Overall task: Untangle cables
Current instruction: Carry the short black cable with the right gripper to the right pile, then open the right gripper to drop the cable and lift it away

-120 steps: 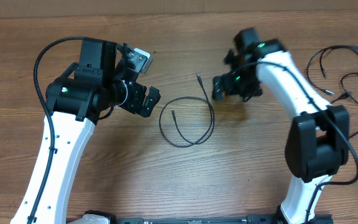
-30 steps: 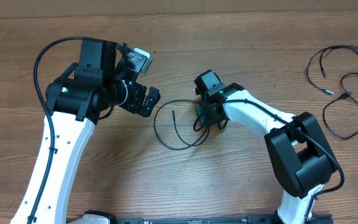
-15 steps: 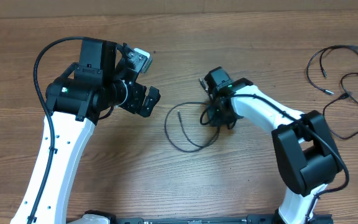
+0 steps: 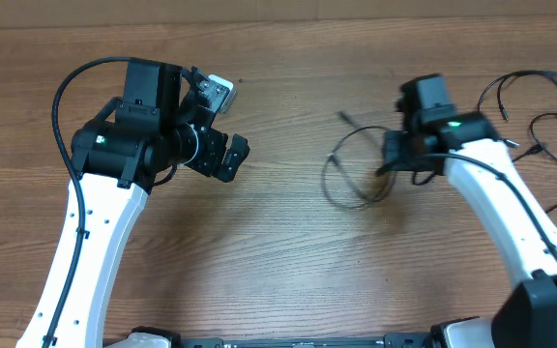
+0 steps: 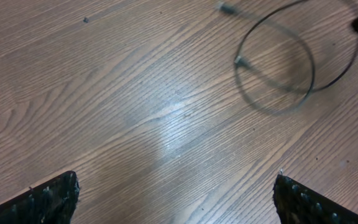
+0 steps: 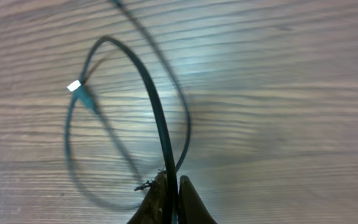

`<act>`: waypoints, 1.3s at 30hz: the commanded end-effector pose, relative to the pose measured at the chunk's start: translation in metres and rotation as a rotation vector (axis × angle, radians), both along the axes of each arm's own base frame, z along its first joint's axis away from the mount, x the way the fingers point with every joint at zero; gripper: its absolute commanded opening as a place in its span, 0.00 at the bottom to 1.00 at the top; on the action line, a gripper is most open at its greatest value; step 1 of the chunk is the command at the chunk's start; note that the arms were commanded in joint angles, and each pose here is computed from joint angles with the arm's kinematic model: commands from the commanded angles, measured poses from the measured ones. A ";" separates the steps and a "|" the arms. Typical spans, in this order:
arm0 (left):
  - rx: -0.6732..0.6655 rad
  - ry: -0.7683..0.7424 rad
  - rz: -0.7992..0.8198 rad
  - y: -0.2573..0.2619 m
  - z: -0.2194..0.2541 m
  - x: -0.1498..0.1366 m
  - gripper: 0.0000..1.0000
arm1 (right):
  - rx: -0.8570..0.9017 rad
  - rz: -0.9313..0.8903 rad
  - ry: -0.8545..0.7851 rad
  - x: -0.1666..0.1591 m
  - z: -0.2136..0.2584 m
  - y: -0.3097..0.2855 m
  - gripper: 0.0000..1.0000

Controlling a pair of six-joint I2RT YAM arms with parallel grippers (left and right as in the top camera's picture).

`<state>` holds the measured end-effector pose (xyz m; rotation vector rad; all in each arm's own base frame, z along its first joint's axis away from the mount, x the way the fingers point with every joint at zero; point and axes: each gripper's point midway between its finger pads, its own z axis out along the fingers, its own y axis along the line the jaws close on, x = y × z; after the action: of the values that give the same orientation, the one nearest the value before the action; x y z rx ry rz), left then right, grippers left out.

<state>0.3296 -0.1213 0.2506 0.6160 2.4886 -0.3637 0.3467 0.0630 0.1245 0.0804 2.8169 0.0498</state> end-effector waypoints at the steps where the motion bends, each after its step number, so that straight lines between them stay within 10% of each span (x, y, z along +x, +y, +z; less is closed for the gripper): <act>1: -0.003 0.001 0.009 0.000 0.001 0.002 1.00 | 0.000 -0.103 -0.073 -0.001 0.032 -0.036 0.04; 26: -0.003 0.001 0.009 0.000 0.001 0.002 1.00 | 0.070 -1.002 -0.378 -0.057 0.094 -0.280 0.04; 39: -0.003 0.001 0.009 0.000 0.001 0.002 1.00 | 0.018 -1.154 -0.684 -0.077 0.142 -0.370 0.04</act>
<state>0.3296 -0.1213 0.2506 0.6160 2.4886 -0.3637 0.2765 -0.2988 0.2428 1.3664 1.8289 -0.1218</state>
